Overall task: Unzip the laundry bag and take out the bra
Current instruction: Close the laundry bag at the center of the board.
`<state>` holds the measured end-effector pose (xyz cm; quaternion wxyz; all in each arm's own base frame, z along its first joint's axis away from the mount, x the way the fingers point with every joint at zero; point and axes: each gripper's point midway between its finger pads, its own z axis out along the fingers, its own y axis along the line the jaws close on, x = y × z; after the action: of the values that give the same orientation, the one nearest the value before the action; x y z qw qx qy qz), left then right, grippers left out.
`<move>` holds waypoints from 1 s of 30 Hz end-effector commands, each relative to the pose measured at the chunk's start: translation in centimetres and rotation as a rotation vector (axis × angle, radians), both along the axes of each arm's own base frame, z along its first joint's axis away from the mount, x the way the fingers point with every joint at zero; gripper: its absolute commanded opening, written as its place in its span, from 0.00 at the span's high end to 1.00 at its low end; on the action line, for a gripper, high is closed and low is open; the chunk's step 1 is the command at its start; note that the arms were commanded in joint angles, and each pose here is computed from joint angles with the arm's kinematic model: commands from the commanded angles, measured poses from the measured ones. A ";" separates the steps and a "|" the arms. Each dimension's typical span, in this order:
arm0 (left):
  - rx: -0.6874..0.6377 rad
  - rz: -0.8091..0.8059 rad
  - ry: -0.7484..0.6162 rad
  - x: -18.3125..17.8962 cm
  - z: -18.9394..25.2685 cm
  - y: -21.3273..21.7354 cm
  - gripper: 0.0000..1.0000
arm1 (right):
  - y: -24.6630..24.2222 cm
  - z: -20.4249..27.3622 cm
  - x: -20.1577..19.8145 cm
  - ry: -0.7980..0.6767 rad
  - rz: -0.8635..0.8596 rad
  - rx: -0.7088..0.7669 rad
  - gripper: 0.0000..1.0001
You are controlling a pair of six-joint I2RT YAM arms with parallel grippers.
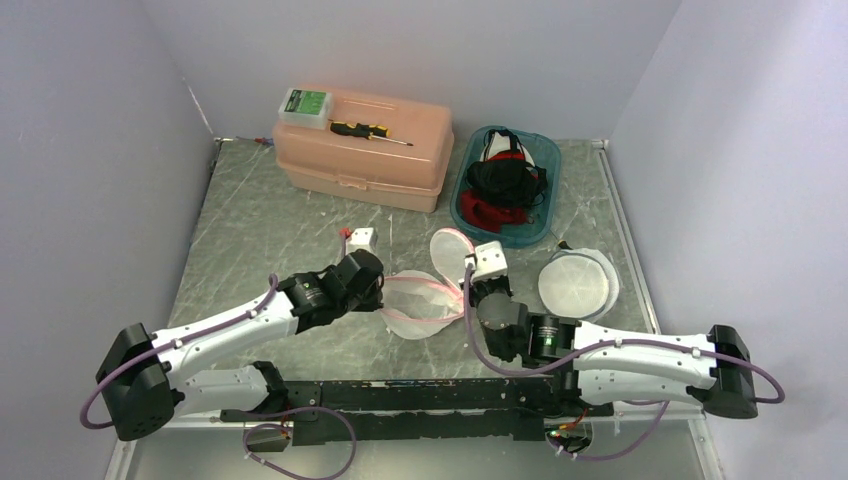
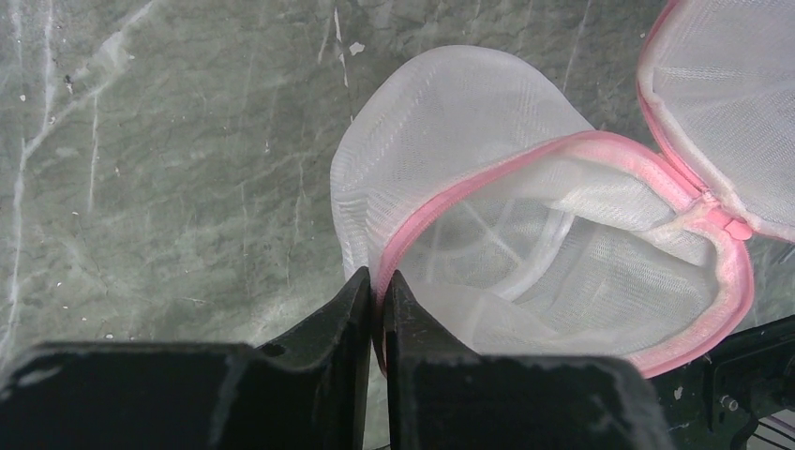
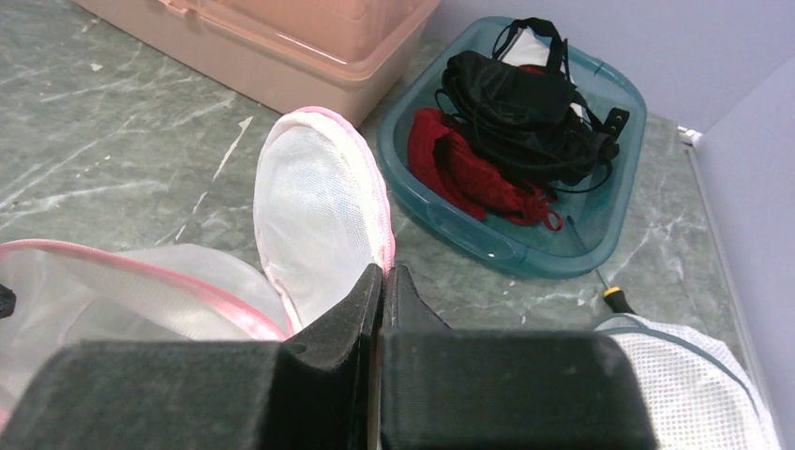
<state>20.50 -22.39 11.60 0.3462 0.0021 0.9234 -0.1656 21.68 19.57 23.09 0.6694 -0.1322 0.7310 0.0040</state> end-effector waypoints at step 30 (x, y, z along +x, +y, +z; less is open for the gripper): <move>-0.101 0.117 -0.090 -1.2 6.7 3.8 0.17 | 4.0 0.6 -2.3 -0.069 0.050 -0.154 1.00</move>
<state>19.17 -19.54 14.94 0.3697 -0.0354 0.9111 -0.1789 19.34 23.08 22.06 0.6658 -0.2239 0.7102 -0.0477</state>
